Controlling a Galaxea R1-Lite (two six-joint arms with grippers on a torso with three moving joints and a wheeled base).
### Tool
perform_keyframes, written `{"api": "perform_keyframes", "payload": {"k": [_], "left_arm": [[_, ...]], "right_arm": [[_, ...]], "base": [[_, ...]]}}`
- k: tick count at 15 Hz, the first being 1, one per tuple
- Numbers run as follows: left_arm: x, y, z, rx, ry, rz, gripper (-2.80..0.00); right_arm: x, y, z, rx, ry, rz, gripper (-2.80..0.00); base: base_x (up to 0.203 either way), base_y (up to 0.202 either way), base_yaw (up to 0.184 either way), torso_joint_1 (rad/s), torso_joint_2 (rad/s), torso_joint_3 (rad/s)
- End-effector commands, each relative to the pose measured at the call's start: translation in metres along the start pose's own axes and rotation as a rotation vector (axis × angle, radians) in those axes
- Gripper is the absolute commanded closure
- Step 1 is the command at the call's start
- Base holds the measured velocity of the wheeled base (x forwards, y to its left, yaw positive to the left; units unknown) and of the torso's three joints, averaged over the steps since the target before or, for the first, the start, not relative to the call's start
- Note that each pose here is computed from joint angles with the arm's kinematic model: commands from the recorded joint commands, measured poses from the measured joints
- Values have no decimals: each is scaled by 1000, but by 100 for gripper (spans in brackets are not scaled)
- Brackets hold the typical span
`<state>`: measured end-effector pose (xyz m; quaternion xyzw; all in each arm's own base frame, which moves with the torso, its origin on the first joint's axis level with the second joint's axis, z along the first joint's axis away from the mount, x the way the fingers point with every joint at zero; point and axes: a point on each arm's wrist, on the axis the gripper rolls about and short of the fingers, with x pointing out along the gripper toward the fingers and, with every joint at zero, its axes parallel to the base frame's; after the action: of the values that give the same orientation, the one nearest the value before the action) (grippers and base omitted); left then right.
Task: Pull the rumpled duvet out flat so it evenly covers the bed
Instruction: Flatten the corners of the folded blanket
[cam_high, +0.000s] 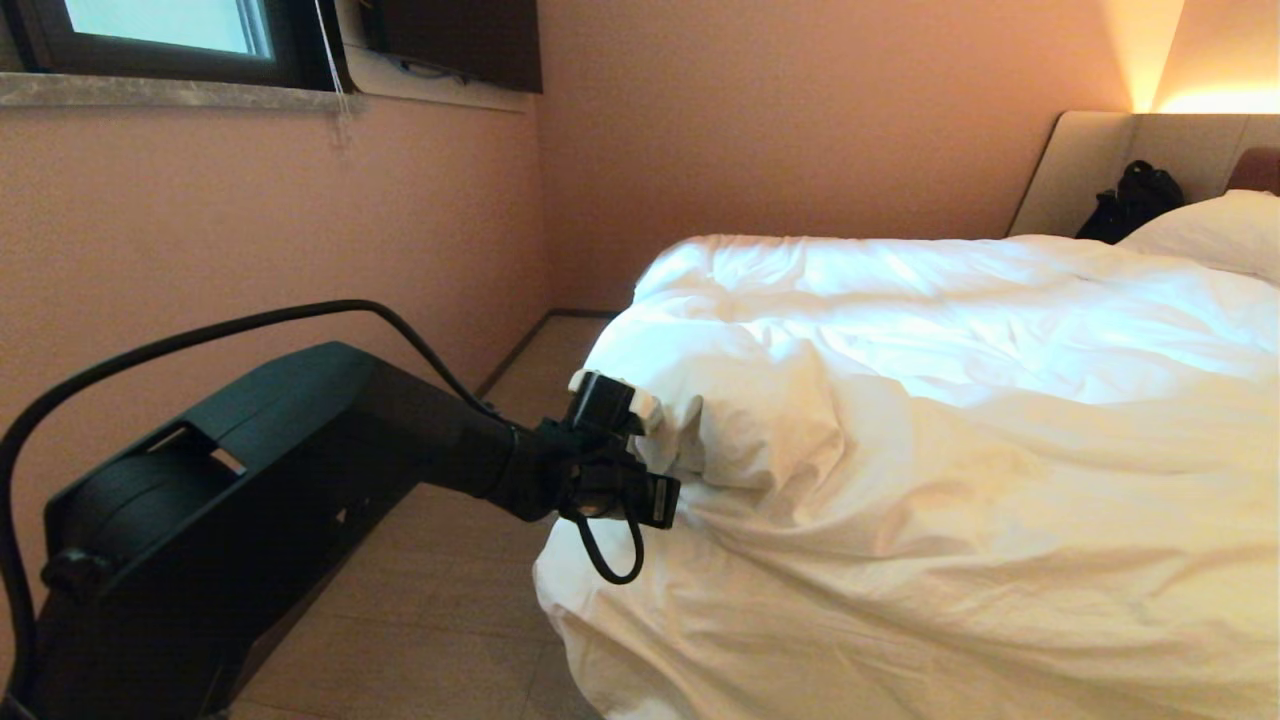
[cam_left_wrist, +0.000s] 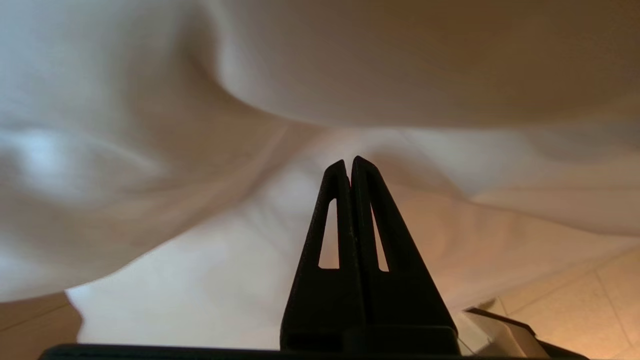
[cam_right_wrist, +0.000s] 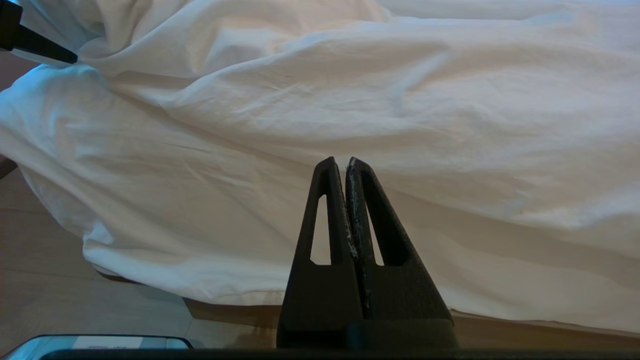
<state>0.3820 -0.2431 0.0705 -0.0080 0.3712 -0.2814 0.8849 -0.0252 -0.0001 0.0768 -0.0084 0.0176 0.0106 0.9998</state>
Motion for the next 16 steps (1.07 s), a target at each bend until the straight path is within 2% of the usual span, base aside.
{"api": "perform_keyframes", "payload": {"k": [1, 11, 16], "left_arm": [[1, -2, 0, 3, -2, -11, 0], [45, 3, 2, 19, -27, -17, 0], [52, 2, 13, 31, -68, -22, 0]], "right_arm": [[0, 0, 0, 0, 1, 1, 0], [0, 0, 0, -1, 1, 1, 0], [0, 0, 0, 0, 1, 1, 0]], "base": [[0, 0, 0, 0, 0, 0], [0, 0, 0, 0, 0, 0], [0, 0, 0, 0, 0, 0]]}}
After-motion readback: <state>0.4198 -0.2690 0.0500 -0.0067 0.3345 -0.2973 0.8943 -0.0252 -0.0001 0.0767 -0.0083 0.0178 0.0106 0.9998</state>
